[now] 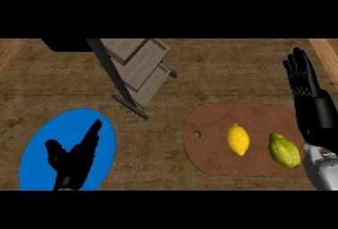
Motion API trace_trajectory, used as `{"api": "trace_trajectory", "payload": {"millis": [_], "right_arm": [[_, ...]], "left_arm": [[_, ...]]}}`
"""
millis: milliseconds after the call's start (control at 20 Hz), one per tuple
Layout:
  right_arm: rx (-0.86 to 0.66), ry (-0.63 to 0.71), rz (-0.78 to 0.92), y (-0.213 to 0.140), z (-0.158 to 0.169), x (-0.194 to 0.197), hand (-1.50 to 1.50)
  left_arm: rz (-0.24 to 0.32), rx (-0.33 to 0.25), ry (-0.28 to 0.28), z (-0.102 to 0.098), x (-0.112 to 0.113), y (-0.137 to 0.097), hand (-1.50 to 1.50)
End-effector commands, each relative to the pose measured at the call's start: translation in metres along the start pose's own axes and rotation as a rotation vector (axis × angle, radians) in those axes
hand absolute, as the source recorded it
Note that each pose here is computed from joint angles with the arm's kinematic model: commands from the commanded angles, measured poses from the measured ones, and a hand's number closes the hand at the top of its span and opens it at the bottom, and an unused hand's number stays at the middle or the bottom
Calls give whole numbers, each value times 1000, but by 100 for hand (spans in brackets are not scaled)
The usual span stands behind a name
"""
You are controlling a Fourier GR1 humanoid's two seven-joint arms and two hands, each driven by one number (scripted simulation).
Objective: Pick the lemon from the cutting board and place it in the tiered basket
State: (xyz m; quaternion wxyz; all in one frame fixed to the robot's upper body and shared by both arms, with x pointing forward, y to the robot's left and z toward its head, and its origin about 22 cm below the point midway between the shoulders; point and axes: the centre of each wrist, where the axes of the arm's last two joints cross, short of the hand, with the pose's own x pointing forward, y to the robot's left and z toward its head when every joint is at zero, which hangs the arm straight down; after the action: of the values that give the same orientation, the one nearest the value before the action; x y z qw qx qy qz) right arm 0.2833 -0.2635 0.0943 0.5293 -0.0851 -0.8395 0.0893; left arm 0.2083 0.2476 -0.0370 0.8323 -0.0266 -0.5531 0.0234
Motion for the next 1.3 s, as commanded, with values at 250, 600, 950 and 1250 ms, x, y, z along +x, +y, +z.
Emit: {"api": "trace_trajectory", "payload": {"millis": [250, 600, 950, 1250], "right_arm": [[-138, 437, -34, 83, -6, -39, -150], [-238, 340, 36, 158, 9, -48, -150], [-75, 422, 472, 127, -27, -20, -150], [223, 671, 913, 110, -38, -20, -150]], "left_arm": [[-242, -148, -398, -29, 72, -9, 0], [-224, -174, -360, -31, 32, -12, 0], [-206, -148, -349, -45, 36, -8, 0], [-207, -129, -333, -42, 36, -6, 0]]}}
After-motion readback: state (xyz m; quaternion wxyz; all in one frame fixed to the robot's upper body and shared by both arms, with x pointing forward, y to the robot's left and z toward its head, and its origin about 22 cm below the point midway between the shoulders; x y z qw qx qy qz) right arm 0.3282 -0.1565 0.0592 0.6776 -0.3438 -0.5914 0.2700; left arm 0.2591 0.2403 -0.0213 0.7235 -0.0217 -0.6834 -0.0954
